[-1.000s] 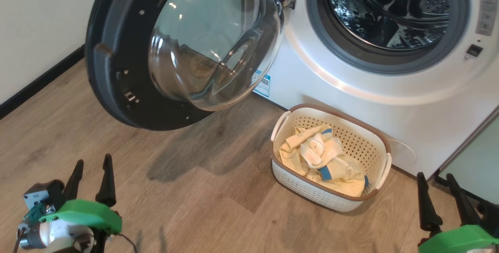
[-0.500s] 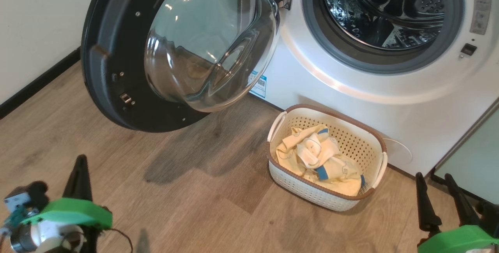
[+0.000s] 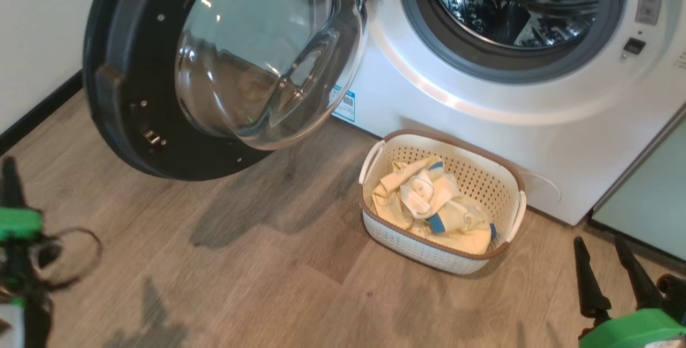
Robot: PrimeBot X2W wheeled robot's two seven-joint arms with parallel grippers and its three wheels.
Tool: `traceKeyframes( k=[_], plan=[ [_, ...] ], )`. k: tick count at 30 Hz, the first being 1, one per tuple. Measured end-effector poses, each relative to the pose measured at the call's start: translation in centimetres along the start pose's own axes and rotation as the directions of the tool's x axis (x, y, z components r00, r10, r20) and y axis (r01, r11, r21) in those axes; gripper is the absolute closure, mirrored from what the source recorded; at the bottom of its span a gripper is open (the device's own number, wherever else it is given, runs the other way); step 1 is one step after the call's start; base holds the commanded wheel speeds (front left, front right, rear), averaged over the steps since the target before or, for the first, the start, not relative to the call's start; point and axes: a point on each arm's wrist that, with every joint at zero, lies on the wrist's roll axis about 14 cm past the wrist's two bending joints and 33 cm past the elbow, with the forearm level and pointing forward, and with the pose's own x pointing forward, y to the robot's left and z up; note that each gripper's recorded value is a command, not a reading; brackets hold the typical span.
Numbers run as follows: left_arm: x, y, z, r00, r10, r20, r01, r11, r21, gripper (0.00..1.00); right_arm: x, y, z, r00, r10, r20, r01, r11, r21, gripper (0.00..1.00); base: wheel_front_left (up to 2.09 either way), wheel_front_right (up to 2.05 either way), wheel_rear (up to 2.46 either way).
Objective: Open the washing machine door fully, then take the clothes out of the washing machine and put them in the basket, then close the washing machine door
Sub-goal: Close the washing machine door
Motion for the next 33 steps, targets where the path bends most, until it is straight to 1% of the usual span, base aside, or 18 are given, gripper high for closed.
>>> traceKeyframes(
  k=[3,5,6,7,8,17,22,27,28,29,33],
  plan=[
    [1.8,0.3,0.8,0.999,0.034,-0.004,-0.034,0.994,-0.102,1.00,0.0,-0.5,-0.4,1.000,-0.010,-0.010,0.010,1.000,0.005,0.00,0.00,0.00,0.00],
    [3.0,0.5,1.4,0.999,0.053,-0.008,-0.054,0.987,-0.148,1.00,0.2,-0.9,-0.4,1.000,-0.014,-0.010,0.014,1.000,0.003,0.00,0.00,0.00,0.00],
    [3.6,0.5,1.8,0.998,0.063,-0.008,-0.063,0.981,-0.182,1.00,0.4,-1.1,-0.3,1.000,-0.016,-0.007,0.016,1.000,-0.001,0.00,0.00,0.00,0.00],
    [4.9,0.4,2.4,0.997,0.078,-0.008,-0.078,0.966,-0.248,1.00,0.7,-1.7,-0.2,1.000,-0.020,-0.005,0.020,1.000,-0.010,0.00,0.00,0.00,0.00],
    [5.5,0.3,2.6,0.996,0.084,-0.014,-0.085,0.960,-0.265,1.00,0.8,-2.0,-0.1,1.000,-0.023,-0.003,0.023,1.000,-0.013,0.00,0.00,0.00,0.00],
    [10.1,-1.8,2.3,0.984,0.105,-0.145,-0.148,0.935,-0.323,1.00,0.9,-4.0,-1.4,0.998,-0.052,-0.037,0.051,0.999,-0.018,0.00,0.00,0.00,0.00],
    [12.1,-3.0,2.1,0.973,0.122,-0.196,-0.185,0.920,-0.345,1.00,1.7,-4.6,-1.2,0.998,-0.056,-0.026,0.055,0.998,-0.018,0.00,0.00,0.00,0.00],
    [13.8,-5.1,1.7,0.965,0.099,-0.243,-0.183,0.917,-0.355,1.00,1.9,-5.5,-1.5,0.997,-0.064,-0.034,0.063,0.998,-0.030,0.00,0.00,0.00,0.00],
    [13.8,-5.1,1.7,0.965,0.099,-0.243,-0.183,0.917,-0.355,1.00,1.9,-5.5,-1.5,0.997,-0.064,-0.034,0.063,0.998,-0.030,0.00,0.00,0.00,0.00],
    [14.3,-6.1,0.9,0.959,0.081,-0.271,-0.181,0.912,-0.367,1.00,1.9,-5.7,-1.8,0.997,-0.067,-0.042,0.066,0.997,-0.027,0.00,0.00,0.00,0.00],
    [14.8,-7.0,-0.2,0.946,0.065,-0.317,-0.186,0.910,-0.370,1.00,1.8,-5.9,-2.3,0.996,-0.070,-0.054,0.068,0.997,-0.025,0.00,0.00,0.00,0.00]
  ],
)
